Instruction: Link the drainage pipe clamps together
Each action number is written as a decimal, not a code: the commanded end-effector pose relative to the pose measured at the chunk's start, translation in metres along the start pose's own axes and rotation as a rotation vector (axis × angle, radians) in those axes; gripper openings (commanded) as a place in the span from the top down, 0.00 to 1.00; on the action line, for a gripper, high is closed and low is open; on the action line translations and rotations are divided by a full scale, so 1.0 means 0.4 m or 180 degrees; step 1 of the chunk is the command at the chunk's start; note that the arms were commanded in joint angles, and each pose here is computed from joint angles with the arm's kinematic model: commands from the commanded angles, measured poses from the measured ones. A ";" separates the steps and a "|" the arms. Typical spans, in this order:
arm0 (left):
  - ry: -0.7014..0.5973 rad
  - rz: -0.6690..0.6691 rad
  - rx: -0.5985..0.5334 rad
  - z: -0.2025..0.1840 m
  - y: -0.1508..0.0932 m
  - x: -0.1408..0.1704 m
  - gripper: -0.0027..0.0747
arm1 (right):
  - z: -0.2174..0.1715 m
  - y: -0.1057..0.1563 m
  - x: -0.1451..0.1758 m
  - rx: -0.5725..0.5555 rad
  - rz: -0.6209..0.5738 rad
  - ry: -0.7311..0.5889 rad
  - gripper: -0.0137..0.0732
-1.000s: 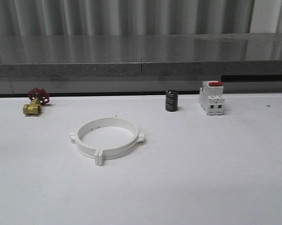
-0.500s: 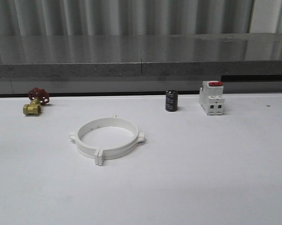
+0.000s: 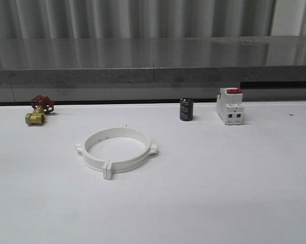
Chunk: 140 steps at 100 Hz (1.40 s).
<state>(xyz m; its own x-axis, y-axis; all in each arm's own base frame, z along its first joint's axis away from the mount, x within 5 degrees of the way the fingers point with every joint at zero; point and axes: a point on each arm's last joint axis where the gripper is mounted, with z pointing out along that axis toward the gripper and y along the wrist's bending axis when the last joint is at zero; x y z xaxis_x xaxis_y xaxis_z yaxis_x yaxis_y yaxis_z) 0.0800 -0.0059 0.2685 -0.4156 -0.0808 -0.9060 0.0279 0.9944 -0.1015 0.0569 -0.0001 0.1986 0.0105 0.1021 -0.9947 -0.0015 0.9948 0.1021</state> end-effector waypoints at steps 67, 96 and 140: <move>-0.1679 0.0108 0.0196 0.005 0.017 0.167 0.99 | -0.008 0.004 -0.040 -0.0031 -0.0044 -0.0416 0.92; -0.1707 0.0115 0.0203 0.009 0.017 0.172 0.99 | -0.008 0.004 -0.040 -0.0031 -0.0044 -0.0416 0.92; -0.1707 0.0115 0.0203 0.009 0.017 0.172 0.99 | -0.008 0.004 -0.040 -0.0031 -0.0044 -0.0416 0.92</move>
<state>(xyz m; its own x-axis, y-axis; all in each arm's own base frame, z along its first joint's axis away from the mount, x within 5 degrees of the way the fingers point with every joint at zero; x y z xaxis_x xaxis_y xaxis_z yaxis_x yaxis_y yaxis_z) 0.0557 -0.0045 0.2106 0.0427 -0.0698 -0.9966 0.0853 0.9942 -0.0660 0.0569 0.0000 0.1993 0.0176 0.1021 -0.9946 -0.0025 0.9948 0.1021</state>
